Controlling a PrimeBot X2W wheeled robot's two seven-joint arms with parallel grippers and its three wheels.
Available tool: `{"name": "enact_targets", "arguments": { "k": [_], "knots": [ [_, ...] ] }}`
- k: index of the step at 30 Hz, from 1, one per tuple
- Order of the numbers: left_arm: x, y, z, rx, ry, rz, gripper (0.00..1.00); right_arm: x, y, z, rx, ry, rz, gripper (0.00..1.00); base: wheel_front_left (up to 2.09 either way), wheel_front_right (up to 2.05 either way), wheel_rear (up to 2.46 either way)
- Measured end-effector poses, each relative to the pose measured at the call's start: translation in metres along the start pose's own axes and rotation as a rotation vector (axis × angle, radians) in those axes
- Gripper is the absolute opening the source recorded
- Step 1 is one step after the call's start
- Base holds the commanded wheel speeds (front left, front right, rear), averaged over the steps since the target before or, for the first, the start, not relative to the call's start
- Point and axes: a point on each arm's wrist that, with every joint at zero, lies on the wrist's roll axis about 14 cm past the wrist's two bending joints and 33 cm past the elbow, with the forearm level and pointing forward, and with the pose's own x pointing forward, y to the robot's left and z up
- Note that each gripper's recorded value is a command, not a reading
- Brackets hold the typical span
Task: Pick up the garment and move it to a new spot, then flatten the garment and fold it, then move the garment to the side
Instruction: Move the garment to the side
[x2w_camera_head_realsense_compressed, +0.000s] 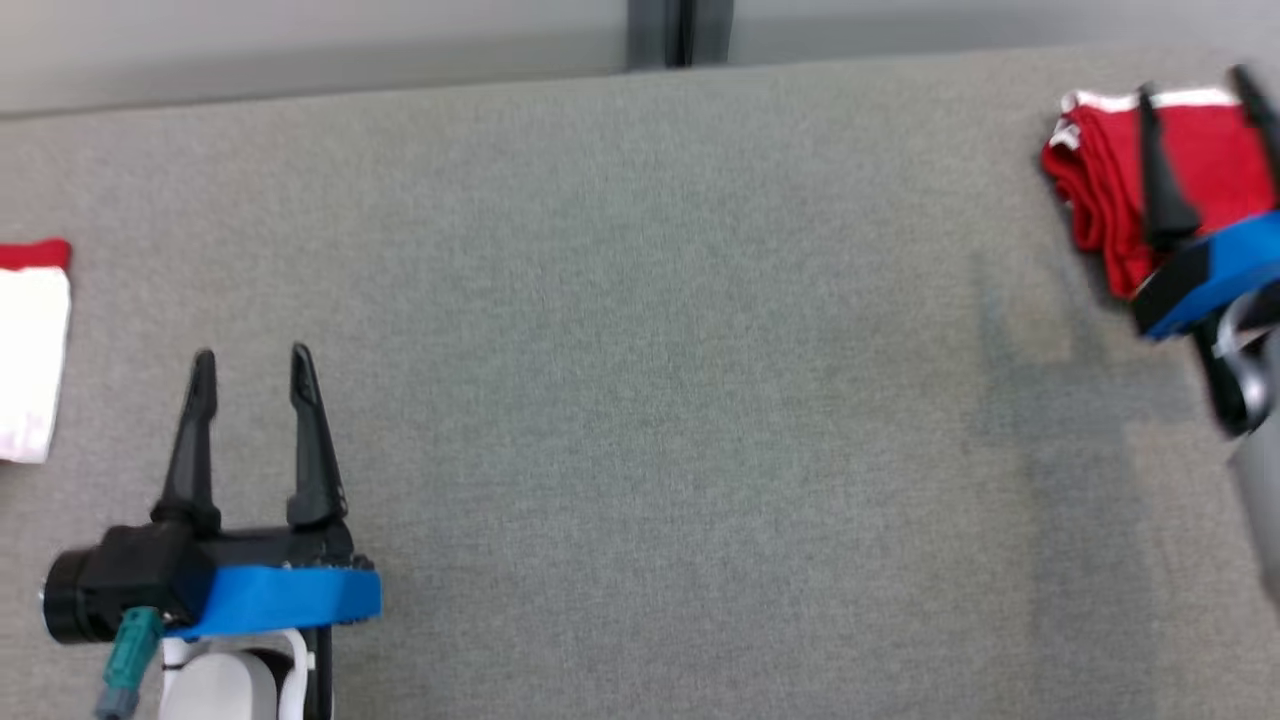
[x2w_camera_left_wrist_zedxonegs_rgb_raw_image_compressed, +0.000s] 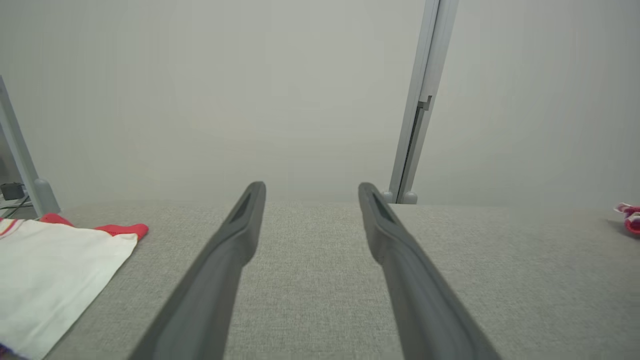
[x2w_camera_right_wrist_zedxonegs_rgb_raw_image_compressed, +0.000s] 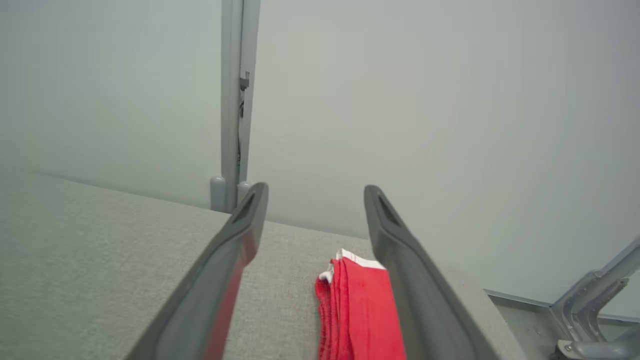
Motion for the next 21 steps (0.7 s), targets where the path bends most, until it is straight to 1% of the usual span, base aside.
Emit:
{"name": "enact_targets", "arguments": {
  "k": [4,8,11,15,18,21],
  "knots": [
    [-0.017,-0.002,0.009,-0.006,-0.007,0.009,1.0,-0.021,0.038,0.018,0.057,-0.061,0.07,1.0,0.0,0.0,0.0],
    [-0.032,-0.001,0.016,-0.011,-0.014,0.019,1.0,-0.046,0.071,0.022,0.103,-0.077,0.131,1.0,0.0,0.0,0.0],
    [-0.043,-0.001,0.02,-0.015,-0.02,0.025,1.0,-0.062,0.083,0.027,0.144,-0.095,0.145,1.0,0.0,0.0,0.0],
    [-0.055,-0.002,0.023,-0.02,-0.021,0.029,1.0,-0.084,0.095,0.023,0.197,-0.094,0.152,1.0,0.0,0.0,0.0],
    [-0.062,-0.001,0.023,-0.021,-0.02,0.036,1.0,-0.099,0.1,0.021,0.236,-0.098,0.142,1.0,0.0,0.0,0.0],
    [-0.071,0.001,0.024,-0.026,-0.019,0.045,1.0,-0.118,0.103,0.011,0.282,-0.079,0.12,1.0,0.0,0.0,0.0]
  ]
}}
